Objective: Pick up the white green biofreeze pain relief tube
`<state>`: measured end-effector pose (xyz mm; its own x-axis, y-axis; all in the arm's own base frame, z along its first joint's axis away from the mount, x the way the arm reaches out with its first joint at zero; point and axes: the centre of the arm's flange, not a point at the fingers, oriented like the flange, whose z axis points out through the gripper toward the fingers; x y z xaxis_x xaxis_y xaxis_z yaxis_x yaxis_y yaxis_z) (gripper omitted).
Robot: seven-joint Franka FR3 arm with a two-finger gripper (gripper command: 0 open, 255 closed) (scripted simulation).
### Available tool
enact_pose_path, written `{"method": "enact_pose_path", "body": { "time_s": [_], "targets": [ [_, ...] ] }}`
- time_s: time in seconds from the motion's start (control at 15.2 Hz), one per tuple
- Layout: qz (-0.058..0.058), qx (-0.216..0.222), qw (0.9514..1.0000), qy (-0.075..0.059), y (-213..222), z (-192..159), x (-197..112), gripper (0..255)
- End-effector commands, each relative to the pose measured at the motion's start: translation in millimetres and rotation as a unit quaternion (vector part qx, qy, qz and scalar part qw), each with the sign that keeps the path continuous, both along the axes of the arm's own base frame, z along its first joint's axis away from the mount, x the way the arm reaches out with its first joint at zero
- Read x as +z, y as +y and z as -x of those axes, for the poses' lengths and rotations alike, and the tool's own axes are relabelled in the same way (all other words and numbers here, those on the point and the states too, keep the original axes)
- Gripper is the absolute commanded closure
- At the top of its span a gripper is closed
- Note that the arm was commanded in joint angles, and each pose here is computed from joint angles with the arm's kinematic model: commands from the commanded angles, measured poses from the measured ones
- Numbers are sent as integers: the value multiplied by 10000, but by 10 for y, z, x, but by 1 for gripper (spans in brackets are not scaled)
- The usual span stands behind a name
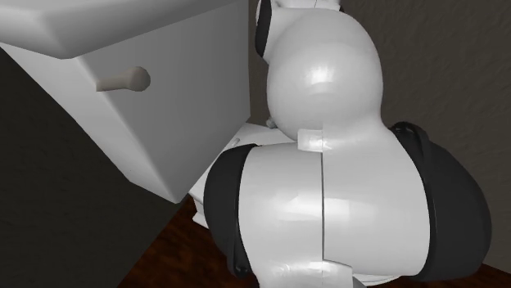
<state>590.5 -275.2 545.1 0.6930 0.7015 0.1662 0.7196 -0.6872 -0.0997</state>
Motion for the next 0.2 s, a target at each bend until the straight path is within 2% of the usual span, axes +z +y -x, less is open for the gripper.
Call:
{"method": "enact_pose_path", "body": {
  "time_s": [0.0, 0.13],
  "targets": [
    [-1, 1, 10000, 1, 4, -5, 109, 255],
    [-1, 1, 10000, 1, 4, -5, 117, 255]
  ]
}}
